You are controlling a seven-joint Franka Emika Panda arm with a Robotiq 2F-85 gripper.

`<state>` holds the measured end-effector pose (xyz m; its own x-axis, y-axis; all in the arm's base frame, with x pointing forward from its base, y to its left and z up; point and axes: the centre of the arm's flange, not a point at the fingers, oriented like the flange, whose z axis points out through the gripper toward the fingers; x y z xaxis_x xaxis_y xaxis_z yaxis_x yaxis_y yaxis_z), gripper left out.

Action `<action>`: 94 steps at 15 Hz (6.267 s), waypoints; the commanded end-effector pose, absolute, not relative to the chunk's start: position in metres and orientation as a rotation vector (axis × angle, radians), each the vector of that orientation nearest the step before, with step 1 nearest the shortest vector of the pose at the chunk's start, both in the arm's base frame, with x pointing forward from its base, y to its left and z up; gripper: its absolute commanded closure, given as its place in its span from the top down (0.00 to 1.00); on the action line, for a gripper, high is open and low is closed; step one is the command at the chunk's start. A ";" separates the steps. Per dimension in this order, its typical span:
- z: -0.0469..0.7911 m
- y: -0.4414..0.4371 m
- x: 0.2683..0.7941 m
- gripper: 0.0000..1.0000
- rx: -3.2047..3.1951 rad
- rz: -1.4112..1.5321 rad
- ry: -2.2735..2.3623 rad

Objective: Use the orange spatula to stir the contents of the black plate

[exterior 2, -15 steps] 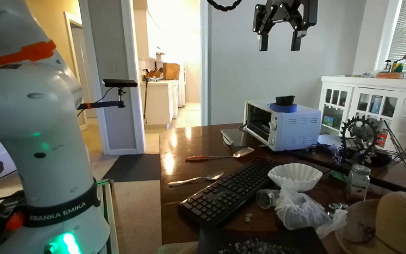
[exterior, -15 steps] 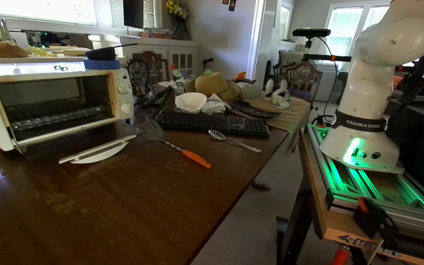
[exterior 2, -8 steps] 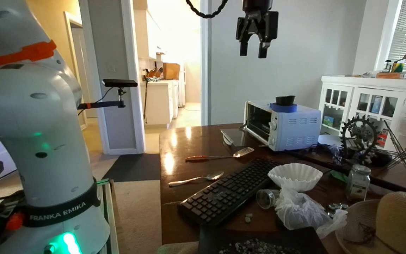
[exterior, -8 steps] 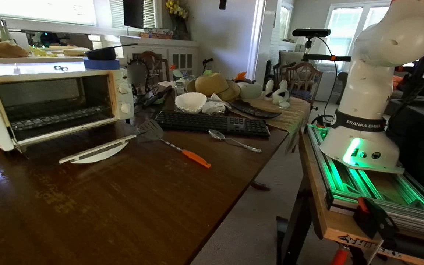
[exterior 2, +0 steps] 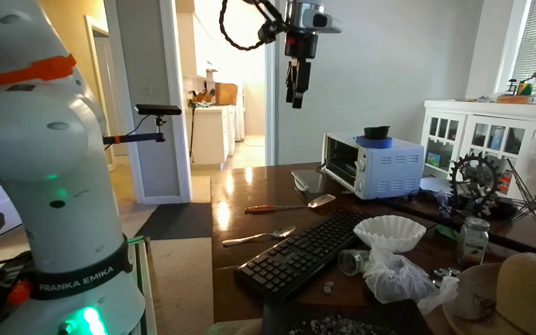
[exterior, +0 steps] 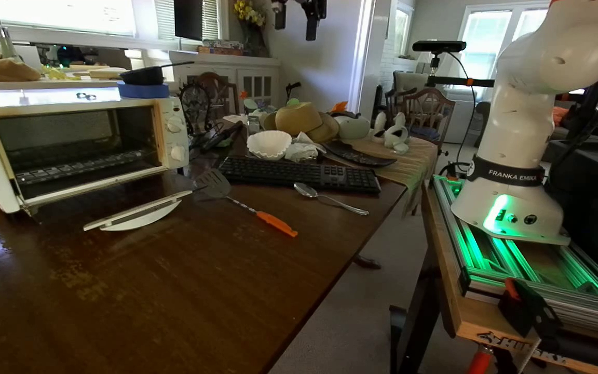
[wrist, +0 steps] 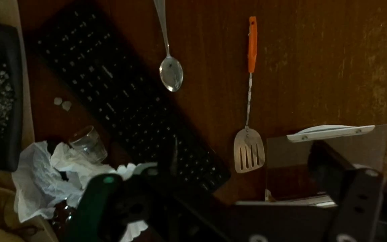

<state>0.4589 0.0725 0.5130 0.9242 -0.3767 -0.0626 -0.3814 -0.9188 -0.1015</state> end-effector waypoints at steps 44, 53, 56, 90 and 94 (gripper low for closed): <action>0.217 0.228 0.438 1.00 -3.082 0.033 0.402; 0.193 0.218 0.433 0.74 -3.068 0.019 0.433; 0.188 0.217 0.433 0.71 -3.073 0.032 0.434; 0.179 0.229 0.459 0.18 -3.123 0.141 0.424; 0.181 0.228 0.460 0.08 -3.128 0.148 0.423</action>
